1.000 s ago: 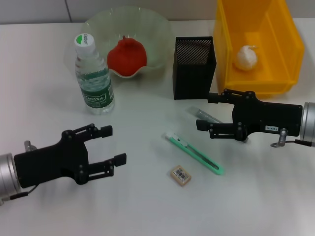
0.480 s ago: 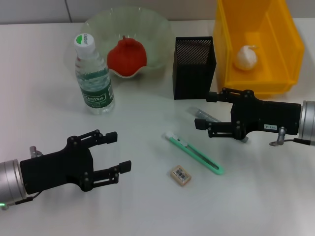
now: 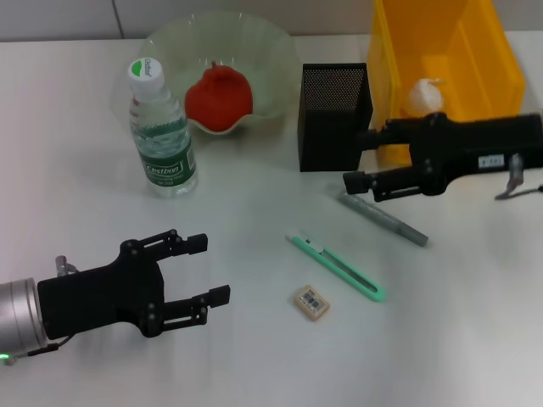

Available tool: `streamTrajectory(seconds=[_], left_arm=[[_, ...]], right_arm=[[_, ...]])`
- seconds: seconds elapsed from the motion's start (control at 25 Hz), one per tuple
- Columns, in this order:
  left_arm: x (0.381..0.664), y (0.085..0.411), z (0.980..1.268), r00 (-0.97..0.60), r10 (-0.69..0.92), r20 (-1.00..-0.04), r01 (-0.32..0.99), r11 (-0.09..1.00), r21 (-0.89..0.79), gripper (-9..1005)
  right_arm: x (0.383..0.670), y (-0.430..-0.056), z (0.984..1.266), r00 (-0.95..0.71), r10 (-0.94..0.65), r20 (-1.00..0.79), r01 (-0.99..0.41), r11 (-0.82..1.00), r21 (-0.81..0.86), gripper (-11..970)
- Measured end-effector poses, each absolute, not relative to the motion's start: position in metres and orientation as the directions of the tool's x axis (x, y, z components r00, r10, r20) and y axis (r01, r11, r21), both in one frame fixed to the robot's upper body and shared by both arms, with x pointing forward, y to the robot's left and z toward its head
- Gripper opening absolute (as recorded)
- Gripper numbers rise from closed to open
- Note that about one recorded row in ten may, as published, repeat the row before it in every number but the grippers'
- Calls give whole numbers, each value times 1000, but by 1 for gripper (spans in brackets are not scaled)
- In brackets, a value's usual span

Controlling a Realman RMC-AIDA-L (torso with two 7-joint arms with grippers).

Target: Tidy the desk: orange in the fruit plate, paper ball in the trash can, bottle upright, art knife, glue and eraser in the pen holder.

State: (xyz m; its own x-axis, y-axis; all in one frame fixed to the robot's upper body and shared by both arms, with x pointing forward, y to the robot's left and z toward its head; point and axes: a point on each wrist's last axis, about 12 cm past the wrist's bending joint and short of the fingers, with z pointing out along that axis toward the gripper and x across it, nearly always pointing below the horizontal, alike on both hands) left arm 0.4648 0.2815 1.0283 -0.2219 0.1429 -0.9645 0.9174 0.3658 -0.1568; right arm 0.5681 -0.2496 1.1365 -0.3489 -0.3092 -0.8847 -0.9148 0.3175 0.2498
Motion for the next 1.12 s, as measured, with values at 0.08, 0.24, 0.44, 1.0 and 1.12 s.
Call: streamTrajectory(seconds=[0.08, 0.24, 0.44, 1.0, 1.12], left_arm=[[464, 281, 1028, -223, 145, -964, 919, 362, -158, 784], [465, 282, 1028, -225, 149, -963, 920, 358, -159, 784], [466, 282, 1029, -232, 152, -961, 920, 356, -166, 784], [466, 282, 1029, -232, 154, -960, 919, 357, -165, 785], [466, 281, 1028, -233, 151, -961, 918, 359, -166, 785]], right_arm=[[573, -246, 1150, -359, -364, -859, -918, 302, 256, 823], [583, -231, 1173, -360, -484, -798, -930, 254, 266, 823], [595, -203, 1193, -334, -630, -701, -942, 211, 260, 823], [606, -123, 1191, -172, -877, -448, -984, 138, 109, 821], [604, -113, 1187, -154, -894, -420, -988, 130, 86, 819]])
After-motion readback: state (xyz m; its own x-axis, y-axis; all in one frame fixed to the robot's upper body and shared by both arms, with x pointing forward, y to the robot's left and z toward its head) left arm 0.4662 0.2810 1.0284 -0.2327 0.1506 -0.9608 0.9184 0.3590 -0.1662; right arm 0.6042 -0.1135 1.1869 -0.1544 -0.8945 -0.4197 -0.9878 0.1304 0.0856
